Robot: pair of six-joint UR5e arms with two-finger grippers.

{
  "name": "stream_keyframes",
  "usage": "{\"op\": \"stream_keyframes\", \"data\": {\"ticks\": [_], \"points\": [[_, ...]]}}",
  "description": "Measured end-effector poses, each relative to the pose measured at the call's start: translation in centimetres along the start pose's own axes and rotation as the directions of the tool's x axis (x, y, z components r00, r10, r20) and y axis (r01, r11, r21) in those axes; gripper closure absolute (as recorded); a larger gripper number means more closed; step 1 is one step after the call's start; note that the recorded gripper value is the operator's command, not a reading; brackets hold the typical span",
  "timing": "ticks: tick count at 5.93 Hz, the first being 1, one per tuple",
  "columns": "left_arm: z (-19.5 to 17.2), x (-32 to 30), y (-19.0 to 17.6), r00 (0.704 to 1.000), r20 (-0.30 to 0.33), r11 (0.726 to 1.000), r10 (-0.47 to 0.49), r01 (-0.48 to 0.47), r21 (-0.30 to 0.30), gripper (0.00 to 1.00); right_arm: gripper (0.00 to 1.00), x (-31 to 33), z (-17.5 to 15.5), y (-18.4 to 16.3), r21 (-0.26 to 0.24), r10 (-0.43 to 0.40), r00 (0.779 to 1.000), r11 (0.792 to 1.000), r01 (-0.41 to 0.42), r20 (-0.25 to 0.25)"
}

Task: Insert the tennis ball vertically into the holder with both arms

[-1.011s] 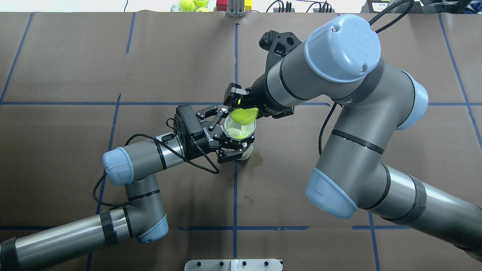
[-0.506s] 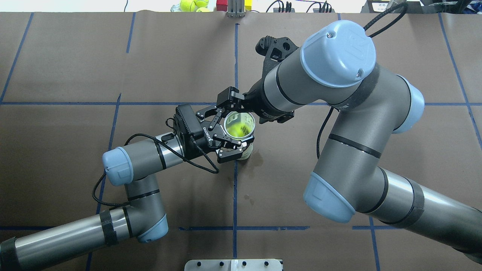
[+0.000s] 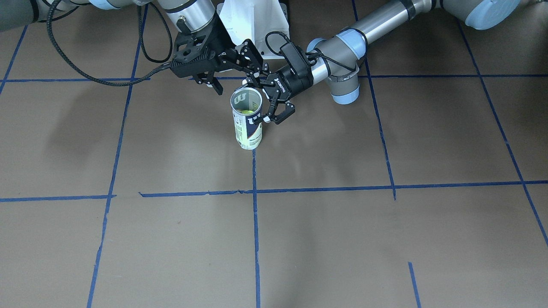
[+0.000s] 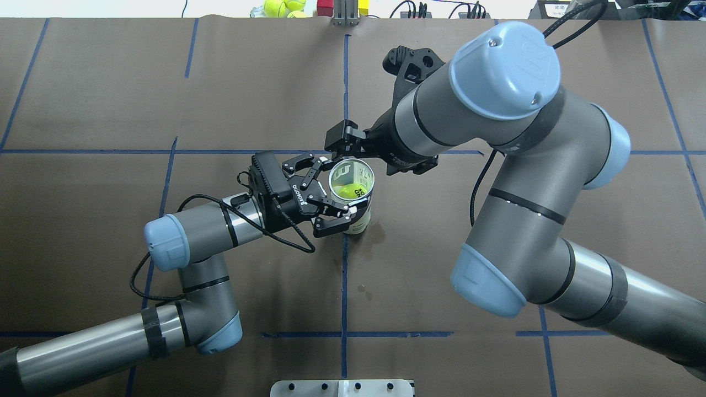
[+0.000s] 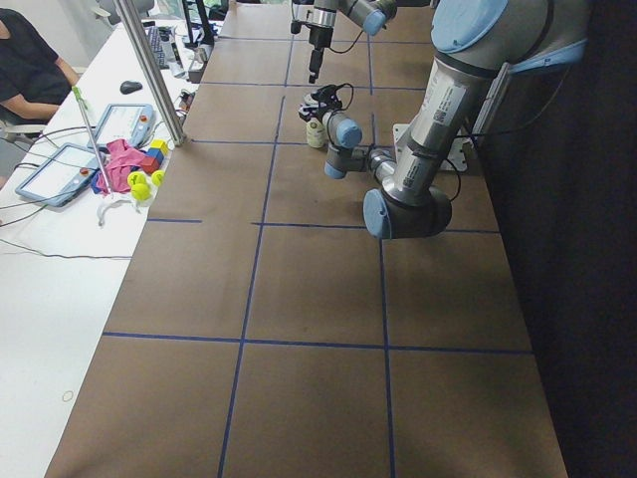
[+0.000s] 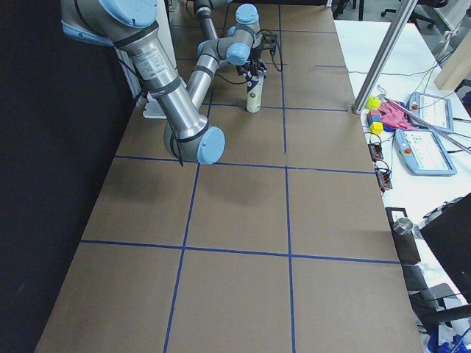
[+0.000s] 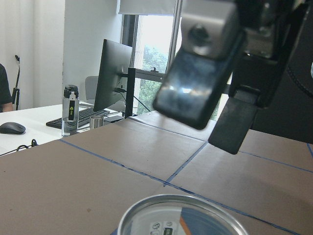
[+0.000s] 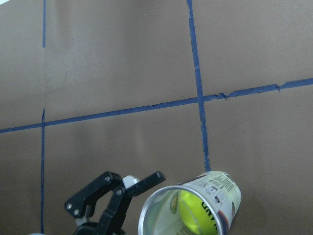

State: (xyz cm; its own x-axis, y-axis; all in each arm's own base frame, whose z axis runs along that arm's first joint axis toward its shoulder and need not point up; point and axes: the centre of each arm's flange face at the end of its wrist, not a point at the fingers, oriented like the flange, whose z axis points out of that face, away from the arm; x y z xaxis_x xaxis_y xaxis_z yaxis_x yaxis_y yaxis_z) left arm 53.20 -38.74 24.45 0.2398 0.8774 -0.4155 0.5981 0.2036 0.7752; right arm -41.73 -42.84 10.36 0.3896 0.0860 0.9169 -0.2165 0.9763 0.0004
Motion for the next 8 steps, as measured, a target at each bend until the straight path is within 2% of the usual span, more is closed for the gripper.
{"op": "stream_keyframes", "data": {"ticks": [2, 5, 6, 7, 8], "points": [[-3.6, -0.4, -0.2, 1.0, -0.006, 1.0, -0.005, 0.005, 0.017, 0.01, 0.01, 2.0, -0.5, -2.5, 0.031, 0.001, 1.0, 1.0, 0.0, -0.028], [-8.4, -1.1, -1.3, 1.0, -0.003, 1.0, -0.001, 0.001, 0.029, 0.01, 0.01, 5.6, -1.4, -7.0, 0.042, 0.009, 0.997, 0.999, -0.006, -0.071], [-9.5, -3.5, -2.5, 0.999, 0.039, 0.999, 0.022, -0.023, 0.037, 0.01, 0.01, 9.2, -2.2, -9.6, 0.054, -0.016, 0.994, 0.998, 0.022, -0.112], [-10.2, -7.1, -4.2, 0.993, 0.113, 0.998, 0.046, -0.049, 0.024, 0.01, 0.01, 13.7, -3.0, -12.6, 0.07, -0.05, 0.985, 0.996, 0.063, -0.167], [-10.6, -11.1, -5.5, 0.976, 0.211, 0.999, 0.051, -0.046, -0.029, 0.01, 0.01, 19.1, -3.9, -16.0, 0.071, -0.092, 0.967, 0.991, 0.112, -0.236]]}}
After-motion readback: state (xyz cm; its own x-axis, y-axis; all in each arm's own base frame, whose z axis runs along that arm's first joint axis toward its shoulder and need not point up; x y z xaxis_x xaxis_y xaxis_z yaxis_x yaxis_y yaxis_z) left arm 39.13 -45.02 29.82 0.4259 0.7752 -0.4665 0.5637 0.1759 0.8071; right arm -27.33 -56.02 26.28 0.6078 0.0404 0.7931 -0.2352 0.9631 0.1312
